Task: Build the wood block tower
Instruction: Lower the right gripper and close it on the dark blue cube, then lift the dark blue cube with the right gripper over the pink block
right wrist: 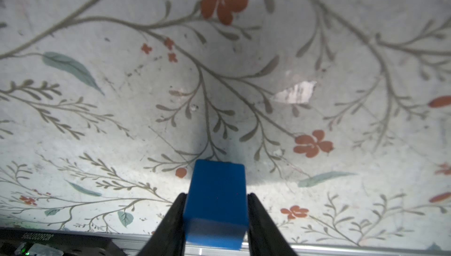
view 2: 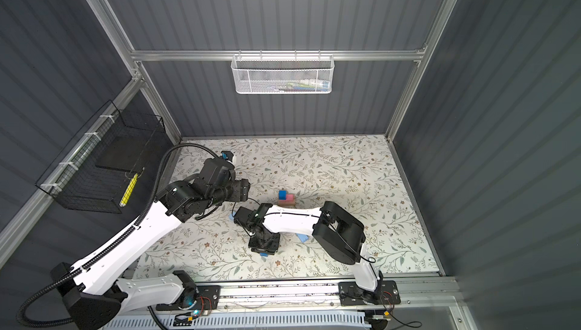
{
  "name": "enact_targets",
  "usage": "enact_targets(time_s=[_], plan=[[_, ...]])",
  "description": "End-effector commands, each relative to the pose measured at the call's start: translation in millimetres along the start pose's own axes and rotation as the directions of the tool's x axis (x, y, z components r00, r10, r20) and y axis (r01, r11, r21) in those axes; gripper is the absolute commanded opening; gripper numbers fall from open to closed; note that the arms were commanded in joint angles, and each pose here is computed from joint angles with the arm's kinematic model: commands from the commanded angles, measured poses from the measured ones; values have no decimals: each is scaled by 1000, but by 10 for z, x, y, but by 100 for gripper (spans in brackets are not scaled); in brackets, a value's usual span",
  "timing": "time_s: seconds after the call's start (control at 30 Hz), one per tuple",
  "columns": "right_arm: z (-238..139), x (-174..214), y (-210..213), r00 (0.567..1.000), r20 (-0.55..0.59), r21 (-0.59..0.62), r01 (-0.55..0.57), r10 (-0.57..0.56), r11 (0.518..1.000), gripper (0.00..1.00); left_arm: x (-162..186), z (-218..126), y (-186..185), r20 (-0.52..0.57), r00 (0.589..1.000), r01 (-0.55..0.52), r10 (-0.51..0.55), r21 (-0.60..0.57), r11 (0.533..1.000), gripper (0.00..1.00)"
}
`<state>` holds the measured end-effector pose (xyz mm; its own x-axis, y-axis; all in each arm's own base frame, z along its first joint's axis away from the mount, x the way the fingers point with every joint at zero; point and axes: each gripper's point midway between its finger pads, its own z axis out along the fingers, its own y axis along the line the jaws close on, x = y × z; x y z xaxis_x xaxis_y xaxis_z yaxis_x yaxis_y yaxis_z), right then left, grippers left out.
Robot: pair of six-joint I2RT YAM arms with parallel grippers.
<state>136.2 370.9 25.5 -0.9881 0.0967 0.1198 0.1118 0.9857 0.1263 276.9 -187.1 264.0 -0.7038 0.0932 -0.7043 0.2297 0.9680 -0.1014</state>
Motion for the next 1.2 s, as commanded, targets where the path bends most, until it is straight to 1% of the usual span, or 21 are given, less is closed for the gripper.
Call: enact_targets(time_s=[0.0, 0.07, 0.3, 0.4, 0.5, 0.7, 0.87, 1.0, 1.03, 1.17], plan=[[-1, -13, -58, 1000, 2, 20, -9, 9, 1000, 41, -9, -55, 5, 16, 1000, -19, 19, 8, 1000, 83], [0, -8, -56, 1000, 1, 20, -9, 9, 1000, 41, -10, -51, 2, 15, 1000, -19, 19, 8, 1000, 83], [-10, -36, -63, 1000, 10, 21, -4, 4, 1000, 32, 6, -29, -11, 6, 1000, -21, 21, 11, 1000, 83], [-47, -69, -87, 1000, 28, 25, -1, 0, 1000, 28, 2, -33, -11, 8, 1000, -20, 19, 12, 1000, 83], [-133, -123, -125, 998, 56, 36, 17, -19, 999, 26, 0, -27, -13, 7, 1000, -19, 19, 11, 1000, 83], [-404, -236, -261, 993, 108, 62, 46, -53, 997, 24, -56, -32, -12, 15, 1000, -24, 24, 1, 1000, 82], [-681, -353, -405, 984, 135, 102, 99, -112, 990, 25, -177, -43, -14, 31, 999, -20, 20, -13, 1000, 81], [-886, -528, -571, 976, 157, 123, 135, -153, 983, 25, -255, 16, -36, 17, 999, -30, 30, -19, 999, 80], [-942, -588, -614, 974, 164, 122, 137, -157, 983, 25, -379, -30, -64, 41, 999, -21, 21, -7, 1000, 80], [-1130, -796, -739, 967, 187, 111, 155, -174, 982, 25, -432, 105, -38, 8, 1000, 8, -8, 3, 1000, 80]])
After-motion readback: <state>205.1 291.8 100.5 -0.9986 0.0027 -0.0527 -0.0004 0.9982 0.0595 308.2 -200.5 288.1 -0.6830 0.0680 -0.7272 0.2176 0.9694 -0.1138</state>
